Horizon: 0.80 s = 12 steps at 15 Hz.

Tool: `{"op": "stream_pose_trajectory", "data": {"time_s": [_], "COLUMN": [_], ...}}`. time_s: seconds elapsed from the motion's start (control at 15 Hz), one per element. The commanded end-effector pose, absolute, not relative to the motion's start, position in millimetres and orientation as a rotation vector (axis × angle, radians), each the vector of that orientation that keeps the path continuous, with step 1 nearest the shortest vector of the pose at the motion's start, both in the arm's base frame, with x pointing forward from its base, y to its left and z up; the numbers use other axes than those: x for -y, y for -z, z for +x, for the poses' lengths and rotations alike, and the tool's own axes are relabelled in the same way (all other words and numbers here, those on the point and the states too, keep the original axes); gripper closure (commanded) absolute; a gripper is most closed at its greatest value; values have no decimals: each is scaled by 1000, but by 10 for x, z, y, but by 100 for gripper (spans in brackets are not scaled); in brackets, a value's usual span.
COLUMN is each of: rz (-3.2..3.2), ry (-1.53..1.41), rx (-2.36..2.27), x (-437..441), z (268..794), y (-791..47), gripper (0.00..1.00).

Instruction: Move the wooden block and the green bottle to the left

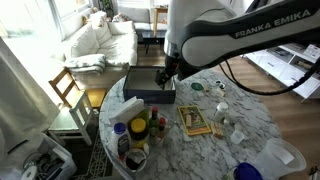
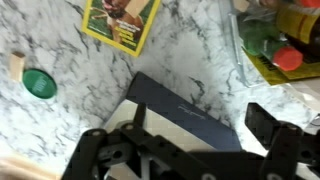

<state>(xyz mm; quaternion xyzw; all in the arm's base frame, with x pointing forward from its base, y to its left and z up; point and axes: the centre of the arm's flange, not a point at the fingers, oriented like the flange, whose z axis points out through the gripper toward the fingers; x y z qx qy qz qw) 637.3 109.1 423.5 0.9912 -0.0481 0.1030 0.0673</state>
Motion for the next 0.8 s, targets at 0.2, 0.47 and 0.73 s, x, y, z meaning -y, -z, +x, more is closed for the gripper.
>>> {"op": "stream_pose_trajectory", "data": {"time_s": [0.2, 0.47, 0.73], "rz": [2762, 2654, 2699], "ry": [-93, 23, 31], "rx": [546, 773, 867], "x": [-820, -791, -809], "z": [5648, 5364, 5165], "y": [-3987, -3730, -3608], "gripper": [0, 0, 0]}}
